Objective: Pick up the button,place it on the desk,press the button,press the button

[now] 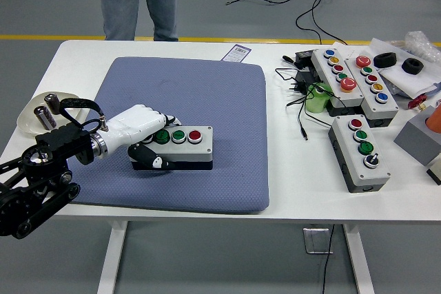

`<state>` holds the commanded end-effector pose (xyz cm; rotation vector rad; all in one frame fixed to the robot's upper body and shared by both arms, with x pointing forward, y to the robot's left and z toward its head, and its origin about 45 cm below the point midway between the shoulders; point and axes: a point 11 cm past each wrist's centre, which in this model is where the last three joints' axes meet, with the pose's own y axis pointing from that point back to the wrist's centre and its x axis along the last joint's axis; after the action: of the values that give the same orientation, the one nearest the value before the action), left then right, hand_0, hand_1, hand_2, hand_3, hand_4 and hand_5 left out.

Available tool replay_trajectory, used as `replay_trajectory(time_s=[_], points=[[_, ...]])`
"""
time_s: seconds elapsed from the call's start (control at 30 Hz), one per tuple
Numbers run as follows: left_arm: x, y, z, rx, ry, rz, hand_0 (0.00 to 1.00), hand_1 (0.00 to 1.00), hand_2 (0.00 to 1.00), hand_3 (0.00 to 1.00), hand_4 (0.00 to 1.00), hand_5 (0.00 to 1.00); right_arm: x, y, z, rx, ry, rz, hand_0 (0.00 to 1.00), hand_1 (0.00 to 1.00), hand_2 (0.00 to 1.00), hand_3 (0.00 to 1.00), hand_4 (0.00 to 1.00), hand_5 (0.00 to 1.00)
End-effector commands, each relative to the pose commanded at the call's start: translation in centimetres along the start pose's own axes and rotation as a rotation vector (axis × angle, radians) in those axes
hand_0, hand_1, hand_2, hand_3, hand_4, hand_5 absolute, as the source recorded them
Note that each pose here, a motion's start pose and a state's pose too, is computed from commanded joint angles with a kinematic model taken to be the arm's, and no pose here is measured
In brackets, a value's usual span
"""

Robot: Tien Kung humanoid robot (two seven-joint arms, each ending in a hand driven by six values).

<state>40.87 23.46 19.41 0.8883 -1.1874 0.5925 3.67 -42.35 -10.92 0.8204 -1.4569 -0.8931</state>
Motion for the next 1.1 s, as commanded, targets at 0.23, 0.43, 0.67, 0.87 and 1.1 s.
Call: replay_trajectory(time_s=[0.23,0.43,0.67,0.87,1.1], points=[[0.2,0.2,-0.1,0.01,0.027,0.004,0.954,0.93,0.989,0.998,0.972,0.481,0.0,0.0,0.1,-0.001,0.0,0.0,0.54,0.664,0.716,0.633,0.319,0.153],[0.6,0.6,0.2,0.008,0.059,0.022,0.998,0.998,0.998,0.998,0.981,0.486,0.0,0.0,0.1,-0.001,0.001,0.001,0.54,0.664,0.716,0.632,0.319,0.155],[3.4,1.7,1.1,0.007,0.124,0.152,0.998,0.998,0.998,0.998,0.988,0.499,0.1,0.0,0.1,0.0,-0.002,0.001,0.54,0.664,0.716,0.633,0.319,0.153],[7.5,3.1,1.9,0.035,0.137,0.367,0.936,0.942,0.983,0.998,0.844,0.613,0.1,0.0,0.1,0.0,-0.003,0.001,0.54,0.664,0.715,0.633,0.319,0.154],[11.3,5.6,3.3,0.064,0.114,0.585,0.304,0.412,0.42,0.923,0.78,0.696,0.0,0.0,0.1,-0.001,-0.004,0.001,0.54,0.664,0.715,0.633,0.319,0.157]])
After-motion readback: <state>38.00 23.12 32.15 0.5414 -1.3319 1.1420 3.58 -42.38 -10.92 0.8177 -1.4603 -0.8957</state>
